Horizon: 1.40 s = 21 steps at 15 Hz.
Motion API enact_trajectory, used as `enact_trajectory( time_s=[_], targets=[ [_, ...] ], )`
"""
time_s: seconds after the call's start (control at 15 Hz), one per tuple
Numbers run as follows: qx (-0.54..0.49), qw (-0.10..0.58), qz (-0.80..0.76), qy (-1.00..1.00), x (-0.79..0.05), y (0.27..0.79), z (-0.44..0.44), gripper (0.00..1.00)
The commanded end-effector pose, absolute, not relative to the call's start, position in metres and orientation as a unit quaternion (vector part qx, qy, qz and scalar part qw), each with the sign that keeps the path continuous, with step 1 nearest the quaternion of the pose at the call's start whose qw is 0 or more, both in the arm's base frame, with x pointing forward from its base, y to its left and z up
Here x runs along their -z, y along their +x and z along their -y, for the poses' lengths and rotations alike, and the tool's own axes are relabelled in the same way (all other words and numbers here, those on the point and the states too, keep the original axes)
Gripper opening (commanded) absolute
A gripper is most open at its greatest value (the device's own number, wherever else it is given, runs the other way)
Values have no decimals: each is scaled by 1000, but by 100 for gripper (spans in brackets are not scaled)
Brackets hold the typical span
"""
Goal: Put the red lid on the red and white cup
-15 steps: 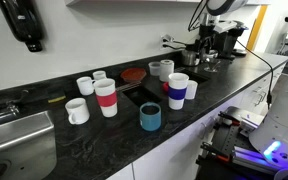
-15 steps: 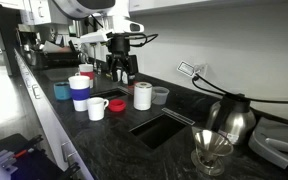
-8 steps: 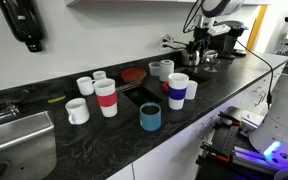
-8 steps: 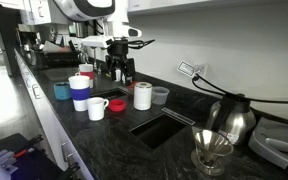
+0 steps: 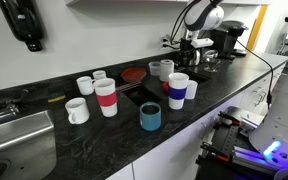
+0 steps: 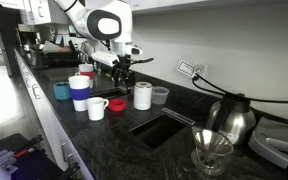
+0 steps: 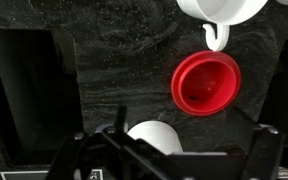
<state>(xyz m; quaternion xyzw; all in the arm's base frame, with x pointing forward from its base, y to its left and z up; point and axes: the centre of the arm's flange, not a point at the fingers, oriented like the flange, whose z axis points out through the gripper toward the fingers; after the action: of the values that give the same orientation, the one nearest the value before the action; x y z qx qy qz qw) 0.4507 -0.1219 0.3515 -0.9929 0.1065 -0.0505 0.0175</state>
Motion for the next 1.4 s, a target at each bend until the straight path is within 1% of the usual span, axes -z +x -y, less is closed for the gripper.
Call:
enact_trajectory(
  time_s=[0.0, 0.27, 0.53, 1.33],
  targets=[
    [52, 18, -107, -993, -354, 450, 122, 100],
    [57, 18, -107, -992, -359, 449, 122, 100],
    [56, 43, -131, -989, -344, 457, 112, 100],
    [25, 0, -165, -986, -254, 490, 94, 100]
  ],
)
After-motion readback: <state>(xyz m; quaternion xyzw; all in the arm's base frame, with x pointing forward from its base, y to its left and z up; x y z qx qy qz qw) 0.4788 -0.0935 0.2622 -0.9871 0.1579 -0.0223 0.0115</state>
